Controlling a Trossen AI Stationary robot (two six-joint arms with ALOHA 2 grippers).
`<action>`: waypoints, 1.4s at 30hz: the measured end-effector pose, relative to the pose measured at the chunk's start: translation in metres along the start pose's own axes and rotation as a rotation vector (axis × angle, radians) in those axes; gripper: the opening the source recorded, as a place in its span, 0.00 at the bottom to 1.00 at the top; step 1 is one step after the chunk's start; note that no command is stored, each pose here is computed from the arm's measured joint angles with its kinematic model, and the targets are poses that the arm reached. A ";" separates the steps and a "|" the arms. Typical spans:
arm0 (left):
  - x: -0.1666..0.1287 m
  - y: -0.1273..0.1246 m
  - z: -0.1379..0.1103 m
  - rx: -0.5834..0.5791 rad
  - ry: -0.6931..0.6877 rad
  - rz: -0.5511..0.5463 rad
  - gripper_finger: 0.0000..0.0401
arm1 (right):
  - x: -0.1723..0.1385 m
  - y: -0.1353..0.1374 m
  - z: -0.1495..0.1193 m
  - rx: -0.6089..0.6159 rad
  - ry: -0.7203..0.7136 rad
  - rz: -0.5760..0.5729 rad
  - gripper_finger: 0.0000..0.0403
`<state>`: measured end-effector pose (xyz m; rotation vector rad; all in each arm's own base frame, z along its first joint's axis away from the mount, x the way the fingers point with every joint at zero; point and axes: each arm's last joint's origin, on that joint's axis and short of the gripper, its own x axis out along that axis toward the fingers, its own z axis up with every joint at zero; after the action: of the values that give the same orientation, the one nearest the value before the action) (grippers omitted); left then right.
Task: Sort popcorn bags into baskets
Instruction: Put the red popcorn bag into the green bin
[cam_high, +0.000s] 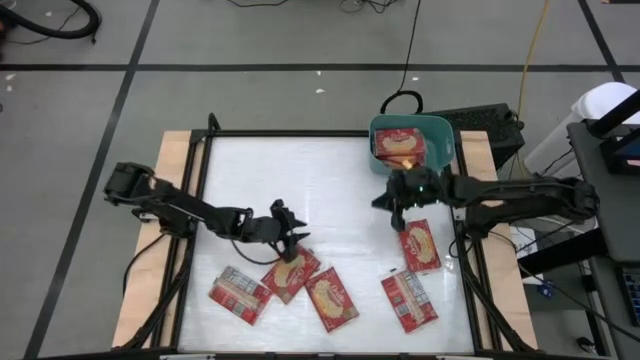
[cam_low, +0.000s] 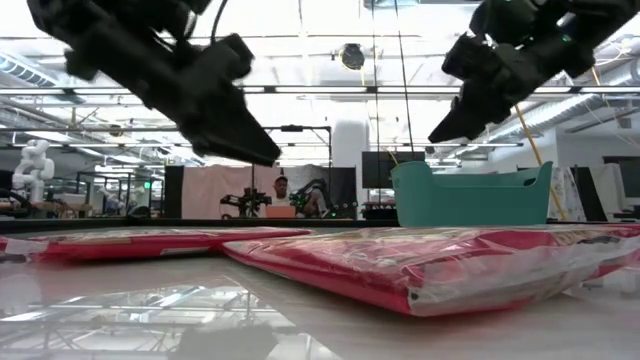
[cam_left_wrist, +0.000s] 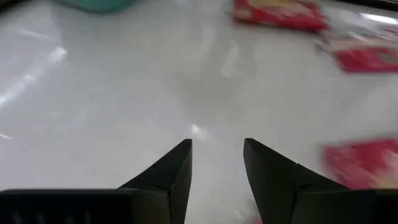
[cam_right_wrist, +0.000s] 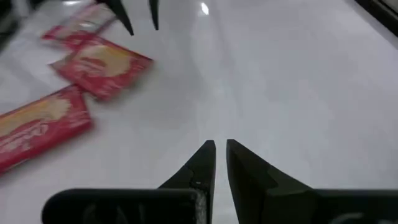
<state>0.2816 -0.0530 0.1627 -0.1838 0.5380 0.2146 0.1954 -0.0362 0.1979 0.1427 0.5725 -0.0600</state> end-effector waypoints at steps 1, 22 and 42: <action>-0.005 -0.001 0.001 -0.008 0.023 -0.034 0.37 | 0.003 0.004 -0.003 -0.021 -0.019 0.020 0.08; 0.010 0.020 -0.014 -0.054 0.283 -0.222 0.74 | 0.022 0.038 -0.036 -0.205 -0.100 0.183 0.08; 0.040 0.017 -0.041 0.201 0.296 -0.235 0.19 | 0.021 0.038 -0.034 -0.229 -0.119 0.184 0.08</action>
<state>0.2906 -0.0403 0.1053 -0.0816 0.8210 -0.0986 0.1987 0.0062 0.1623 -0.0317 0.4420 0.1745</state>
